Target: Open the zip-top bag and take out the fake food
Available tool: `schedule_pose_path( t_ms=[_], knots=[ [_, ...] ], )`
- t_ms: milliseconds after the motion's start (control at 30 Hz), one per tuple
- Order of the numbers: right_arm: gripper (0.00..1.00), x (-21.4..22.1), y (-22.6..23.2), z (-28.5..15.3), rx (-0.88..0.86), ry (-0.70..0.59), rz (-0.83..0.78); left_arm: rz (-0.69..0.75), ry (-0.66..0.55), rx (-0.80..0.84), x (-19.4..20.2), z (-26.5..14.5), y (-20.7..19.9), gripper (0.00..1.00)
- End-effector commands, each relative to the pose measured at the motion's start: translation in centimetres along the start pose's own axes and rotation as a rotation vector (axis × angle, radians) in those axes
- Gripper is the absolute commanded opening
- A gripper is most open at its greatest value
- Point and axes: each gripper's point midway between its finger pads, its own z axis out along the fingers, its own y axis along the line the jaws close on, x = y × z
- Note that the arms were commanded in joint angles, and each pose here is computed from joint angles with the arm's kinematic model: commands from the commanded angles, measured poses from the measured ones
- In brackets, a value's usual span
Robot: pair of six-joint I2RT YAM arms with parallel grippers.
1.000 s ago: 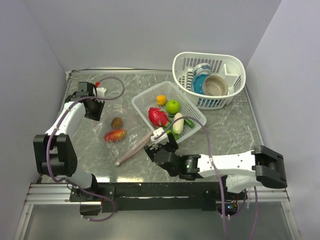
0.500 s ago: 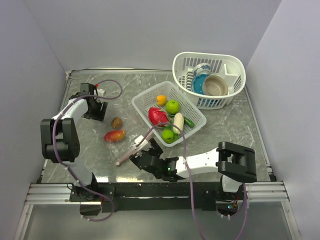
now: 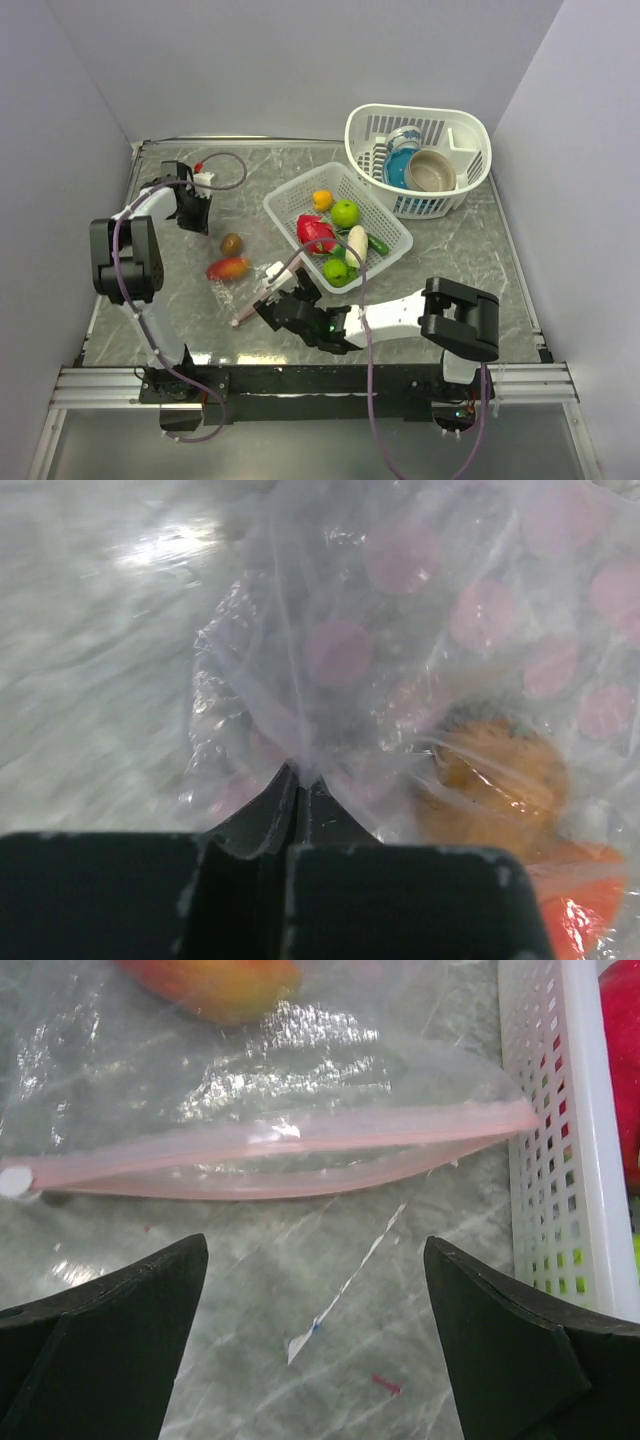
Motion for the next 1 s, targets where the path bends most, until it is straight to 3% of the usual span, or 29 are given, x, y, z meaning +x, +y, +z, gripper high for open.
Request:
schedule_pose_path(
  t_ms=[0,233,400,500,600,800,967],
  knots=[
    [0.97,-1.9,-0.5,1.7,0.016,-0.037,0.036,-0.021,0.071,0.204,0.8,-0.3,-2.5,0.01],
    [0.97,-1.4,-1.1,2.2,0.02,-0.03,0.054,0.031,-0.026,0.243,-2.3,-7.2,-4.5,0.01],
    [0.97,0.2,-1.5,2.2,0.036,-0.012,0.051,0.113,-0.102,0.318,-4.3,-15.3,-8.9,0.01],
    [0.97,1.1,-1.7,2.1,0.041,-0.004,0.056,0.146,-0.117,0.305,-4.1,-17.4,-10.6,0.01],
    [0.98,1.5,-1.8,2.2,0.049,-0.002,0.055,0.175,-0.087,0.28,-3.0,-17.2,-11.7,0.01],
    [1.0,1.0,-1.7,2.7,0.059,-0.015,0.052,0.137,0.083,0.214,2.1,-11.6,-10.0,0.01],
    [1.0,1.5,-1.3,2.8,0.032,-0.017,0.032,0.133,0.097,0.073,2.4,-8.7,-7.3,0.01]
  ],
)
